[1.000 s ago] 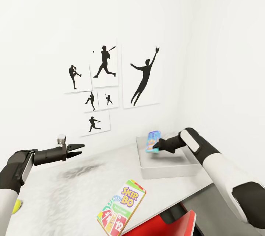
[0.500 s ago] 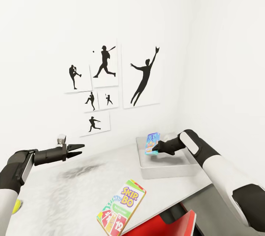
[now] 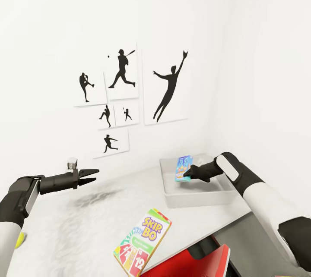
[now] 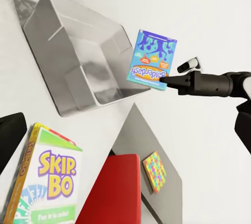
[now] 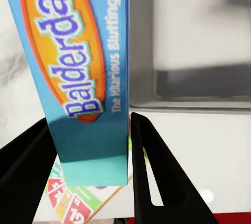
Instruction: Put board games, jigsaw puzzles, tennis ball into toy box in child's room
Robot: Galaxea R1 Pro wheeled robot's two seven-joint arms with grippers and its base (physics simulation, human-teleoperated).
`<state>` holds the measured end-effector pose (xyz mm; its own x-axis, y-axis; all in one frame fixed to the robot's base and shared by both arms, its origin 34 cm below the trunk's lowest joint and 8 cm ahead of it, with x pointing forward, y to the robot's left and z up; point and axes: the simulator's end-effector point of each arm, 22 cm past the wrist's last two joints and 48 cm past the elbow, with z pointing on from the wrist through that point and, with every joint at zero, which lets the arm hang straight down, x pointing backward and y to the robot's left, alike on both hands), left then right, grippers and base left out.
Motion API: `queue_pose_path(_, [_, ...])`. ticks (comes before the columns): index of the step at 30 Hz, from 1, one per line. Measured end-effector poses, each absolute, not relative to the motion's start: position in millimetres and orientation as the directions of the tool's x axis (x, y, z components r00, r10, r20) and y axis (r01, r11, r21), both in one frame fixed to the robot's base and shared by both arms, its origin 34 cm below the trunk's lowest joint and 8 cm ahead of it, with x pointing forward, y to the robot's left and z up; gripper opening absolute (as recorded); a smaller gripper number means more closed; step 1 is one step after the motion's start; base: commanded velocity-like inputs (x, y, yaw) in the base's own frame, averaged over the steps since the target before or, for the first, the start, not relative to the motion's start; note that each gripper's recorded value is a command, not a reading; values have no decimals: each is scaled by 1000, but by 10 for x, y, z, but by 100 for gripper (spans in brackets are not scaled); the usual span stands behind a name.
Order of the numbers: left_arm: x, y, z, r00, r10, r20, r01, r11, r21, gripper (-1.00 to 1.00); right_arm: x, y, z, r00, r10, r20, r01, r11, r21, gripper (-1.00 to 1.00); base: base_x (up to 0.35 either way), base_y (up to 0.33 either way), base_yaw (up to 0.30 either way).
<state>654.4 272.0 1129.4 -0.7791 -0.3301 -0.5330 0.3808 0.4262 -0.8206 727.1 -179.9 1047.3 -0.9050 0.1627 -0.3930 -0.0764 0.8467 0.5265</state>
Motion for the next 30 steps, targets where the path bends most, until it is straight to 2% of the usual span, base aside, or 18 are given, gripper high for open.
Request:
queue_pose_path(16, [6574,2715,11152,-793,-330,-512,360,425,-831,100,7281,-1785,10318,-915,164,-369,-64,844,533,-100,0,0,0])
queue_pose_path(30, [6598,2715,11028,-805,-329,-494,341,425,-839,100,7319,-1645,10350,-918,162,-361,-91,801,591,-100,0,0,0])
